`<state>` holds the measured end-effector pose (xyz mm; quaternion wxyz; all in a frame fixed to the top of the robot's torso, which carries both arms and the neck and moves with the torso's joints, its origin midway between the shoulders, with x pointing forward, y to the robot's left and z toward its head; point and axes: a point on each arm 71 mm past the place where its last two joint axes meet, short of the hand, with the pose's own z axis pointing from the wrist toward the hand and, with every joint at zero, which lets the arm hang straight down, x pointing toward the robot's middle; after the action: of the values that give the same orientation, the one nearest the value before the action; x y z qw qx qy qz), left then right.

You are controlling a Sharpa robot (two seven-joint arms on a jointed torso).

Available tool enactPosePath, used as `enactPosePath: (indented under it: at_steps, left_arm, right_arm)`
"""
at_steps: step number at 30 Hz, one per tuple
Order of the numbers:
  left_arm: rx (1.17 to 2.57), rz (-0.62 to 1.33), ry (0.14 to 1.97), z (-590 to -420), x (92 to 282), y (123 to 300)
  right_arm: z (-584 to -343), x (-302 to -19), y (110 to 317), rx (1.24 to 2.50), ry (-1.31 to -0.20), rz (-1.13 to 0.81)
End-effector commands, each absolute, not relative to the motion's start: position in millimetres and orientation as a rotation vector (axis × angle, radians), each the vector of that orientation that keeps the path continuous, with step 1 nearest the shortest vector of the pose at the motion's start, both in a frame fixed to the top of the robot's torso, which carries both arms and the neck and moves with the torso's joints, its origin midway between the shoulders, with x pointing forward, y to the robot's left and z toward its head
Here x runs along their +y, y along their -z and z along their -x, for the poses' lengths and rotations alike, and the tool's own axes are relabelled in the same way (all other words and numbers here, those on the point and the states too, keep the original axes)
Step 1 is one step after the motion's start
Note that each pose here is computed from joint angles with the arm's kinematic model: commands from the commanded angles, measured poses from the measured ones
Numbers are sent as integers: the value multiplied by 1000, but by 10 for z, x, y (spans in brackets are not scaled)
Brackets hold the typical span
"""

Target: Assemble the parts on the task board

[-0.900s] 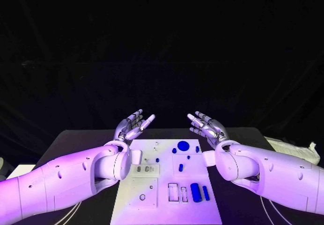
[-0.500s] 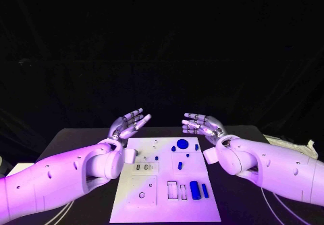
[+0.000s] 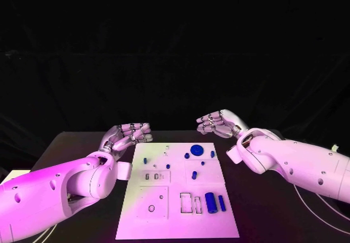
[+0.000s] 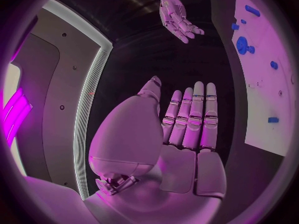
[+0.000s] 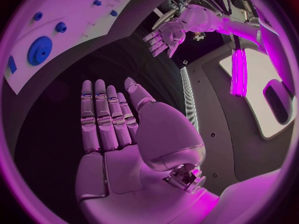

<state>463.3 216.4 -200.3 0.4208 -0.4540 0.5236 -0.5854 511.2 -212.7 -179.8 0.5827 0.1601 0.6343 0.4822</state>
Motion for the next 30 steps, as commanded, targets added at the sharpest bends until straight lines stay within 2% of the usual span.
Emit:
enactPosePath:
  at_steps: [1, 13, 18, 30]
  left_arm:
    - [1341, 1124, 1532, -4586, 2096, 1931]
    - [1363, 1186, 1613, -4414, 1967, 1765]
    - [1373, 1182, 1641, -4346, 1928, 1690]
    - [1382, 1168, 1670, -4282, 1895, 1582]
  right_arm:
    - [-5115, -2050, 1783, 1563, -944, -112]
    - [-5159, -1845, 1698, 1633, -579, 284]
    - [-5161, -1792, 1686, 1625, -522, 354]
    - [-5159, -1703, 1712, 1652, -472, 431]
